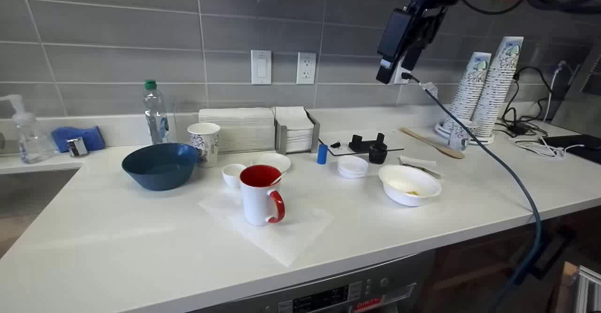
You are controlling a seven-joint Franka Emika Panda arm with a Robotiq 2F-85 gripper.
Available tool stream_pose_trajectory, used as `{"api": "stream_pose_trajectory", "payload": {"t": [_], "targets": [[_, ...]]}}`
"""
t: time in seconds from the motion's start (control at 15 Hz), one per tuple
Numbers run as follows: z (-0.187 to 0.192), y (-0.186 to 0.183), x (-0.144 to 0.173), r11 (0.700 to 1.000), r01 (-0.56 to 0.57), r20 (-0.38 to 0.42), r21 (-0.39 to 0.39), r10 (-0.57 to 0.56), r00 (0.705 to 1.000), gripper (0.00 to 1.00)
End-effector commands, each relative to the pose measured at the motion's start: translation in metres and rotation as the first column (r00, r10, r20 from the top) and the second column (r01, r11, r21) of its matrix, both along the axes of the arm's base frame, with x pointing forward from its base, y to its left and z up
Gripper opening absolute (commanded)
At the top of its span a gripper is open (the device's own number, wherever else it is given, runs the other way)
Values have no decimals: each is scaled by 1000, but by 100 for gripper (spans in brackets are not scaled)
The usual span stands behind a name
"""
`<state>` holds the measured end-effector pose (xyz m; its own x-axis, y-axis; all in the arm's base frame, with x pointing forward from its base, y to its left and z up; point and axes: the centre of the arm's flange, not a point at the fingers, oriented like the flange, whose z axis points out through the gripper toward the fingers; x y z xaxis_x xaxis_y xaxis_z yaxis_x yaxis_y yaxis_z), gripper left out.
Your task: Remove the yellow object from the bowl, then shift the bowl to the left
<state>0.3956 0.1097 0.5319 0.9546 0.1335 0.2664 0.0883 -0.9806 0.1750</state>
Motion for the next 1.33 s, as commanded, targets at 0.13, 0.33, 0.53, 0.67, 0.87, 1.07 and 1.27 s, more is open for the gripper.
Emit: {"api": "stream_pose_trajectory", "payload": {"t": [0.13,0.33,0.53,0.67,0.87,1.07,1.27], "targets": [[0,0,0,1000,0,0,0,0,1000,100],[0,0,0,1000,0,0,0,0,1000,100],[-6,-1,3,997,-77,2,-21,77,997,100],[-17,-18,13,991,-132,-38,-13,131,991,100],[-38,-55,33,978,-207,-122,26,209,970,100],[-75,-97,54,963,-262,-186,58,269,945,100],[-126,-134,63,947,-305,-269,101,321,908,100]]}}
